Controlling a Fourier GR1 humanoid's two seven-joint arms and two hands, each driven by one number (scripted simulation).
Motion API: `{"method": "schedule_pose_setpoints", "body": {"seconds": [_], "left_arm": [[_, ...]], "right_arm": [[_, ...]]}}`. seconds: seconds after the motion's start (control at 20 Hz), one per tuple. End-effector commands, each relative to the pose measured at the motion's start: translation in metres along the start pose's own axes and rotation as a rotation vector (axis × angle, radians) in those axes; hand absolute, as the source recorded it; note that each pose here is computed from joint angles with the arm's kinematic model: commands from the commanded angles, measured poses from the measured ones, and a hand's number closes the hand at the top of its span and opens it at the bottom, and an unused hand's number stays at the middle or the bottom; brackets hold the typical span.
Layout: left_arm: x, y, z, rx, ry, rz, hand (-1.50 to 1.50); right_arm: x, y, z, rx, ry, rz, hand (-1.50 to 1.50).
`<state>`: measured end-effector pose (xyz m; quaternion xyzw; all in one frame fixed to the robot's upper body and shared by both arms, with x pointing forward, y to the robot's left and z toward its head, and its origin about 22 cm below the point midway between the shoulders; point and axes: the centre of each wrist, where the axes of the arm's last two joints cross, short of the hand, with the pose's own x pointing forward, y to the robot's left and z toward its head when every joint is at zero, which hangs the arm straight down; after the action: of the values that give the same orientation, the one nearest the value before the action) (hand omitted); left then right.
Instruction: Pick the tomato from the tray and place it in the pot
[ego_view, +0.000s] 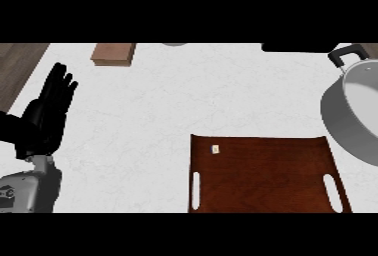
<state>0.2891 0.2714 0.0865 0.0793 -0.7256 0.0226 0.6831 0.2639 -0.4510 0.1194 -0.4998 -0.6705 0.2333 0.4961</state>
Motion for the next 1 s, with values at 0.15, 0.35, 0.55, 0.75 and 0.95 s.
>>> {"method": "schedule_pose_setpoints", "body": {"seconds": [0.15,0.35,0.55,0.75,0.95], "left_arm": [[-0.011,-0.008,0.000,-0.001,0.026,0.008,0.00],[0.011,-0.007,0.010,-0.019,-0.003,-0.002,0.00],[0.001,0.000,0.000,-0.013,0.009,-0.013,0.00],[0.009,-0.006,-0.003,-0.016,-0.003,0.020,0.00],[-0.001,-0.011,0.003,-0.016,0.007,0.011,0.00]], "right_arm": [[-0.028,0.057,-0.029,0.049,0.003,0.075,1.50],[-0.053,0.062,-0.029,0.122,0.133,-0.050,1.50],[-0.050,0.082,-0.033,0.250,0.161,-0.154,-1.50],[-0.054,0.089,-0.032,0.315,0.137,-0.306,-1.50],[-0.059,0.085,-0.030,0.184,0.077,-0.572,-1.50]]}}
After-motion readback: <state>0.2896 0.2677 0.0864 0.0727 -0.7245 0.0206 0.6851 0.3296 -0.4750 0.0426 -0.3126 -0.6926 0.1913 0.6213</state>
